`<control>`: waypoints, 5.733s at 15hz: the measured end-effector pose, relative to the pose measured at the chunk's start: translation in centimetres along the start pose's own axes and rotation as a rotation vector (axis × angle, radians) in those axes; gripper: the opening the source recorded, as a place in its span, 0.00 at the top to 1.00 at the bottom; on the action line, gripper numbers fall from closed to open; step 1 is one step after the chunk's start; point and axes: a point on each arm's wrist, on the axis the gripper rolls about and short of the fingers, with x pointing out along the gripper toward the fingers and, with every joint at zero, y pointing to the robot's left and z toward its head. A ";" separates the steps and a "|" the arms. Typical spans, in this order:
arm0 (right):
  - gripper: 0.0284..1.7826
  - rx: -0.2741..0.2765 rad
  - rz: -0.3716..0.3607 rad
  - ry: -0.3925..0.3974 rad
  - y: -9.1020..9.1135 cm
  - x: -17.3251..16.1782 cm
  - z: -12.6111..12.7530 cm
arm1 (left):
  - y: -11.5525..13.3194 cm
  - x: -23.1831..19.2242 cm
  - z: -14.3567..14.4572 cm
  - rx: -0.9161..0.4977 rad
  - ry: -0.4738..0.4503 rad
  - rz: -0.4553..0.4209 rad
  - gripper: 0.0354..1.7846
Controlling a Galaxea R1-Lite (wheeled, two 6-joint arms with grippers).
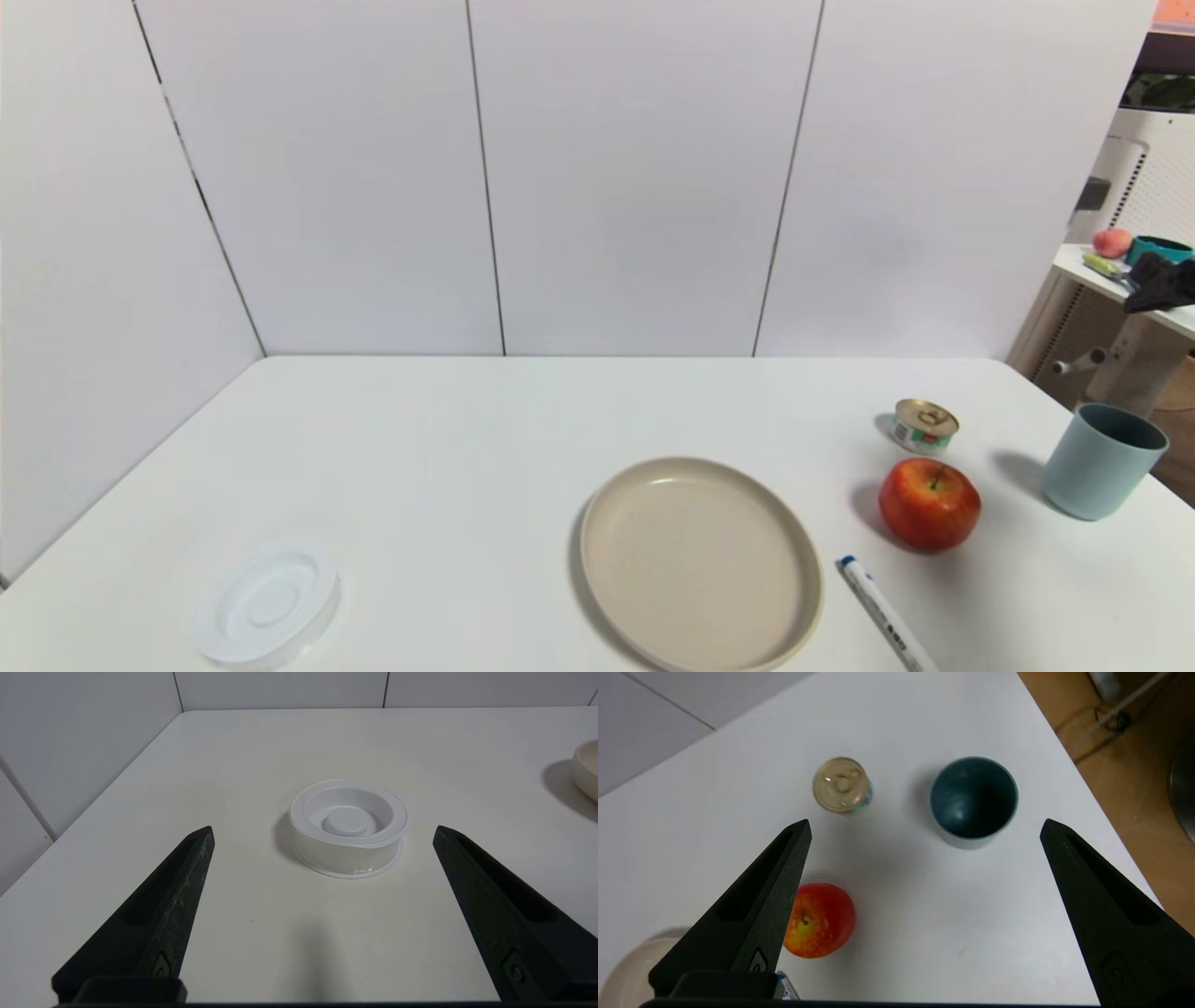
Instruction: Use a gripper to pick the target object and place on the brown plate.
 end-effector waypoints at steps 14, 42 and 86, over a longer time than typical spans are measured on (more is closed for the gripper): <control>0.05 0.063 -0.169 0.356 -5.6 10.8 1.4 | 0.0 0.0 0.0 0.000 0.000 0.000 0.06; 0.94 0.030 -0.148 0.429 -5.3 11.4 -0.3 | 0.0 0.0 0.0 0.000 0.000 0.000 0.06; 0.16 -0.812 0.641 0.232 15.8 -5.2 -11.7 | 0.0 0.0 0.0 0.000 0.000 0.000 0.06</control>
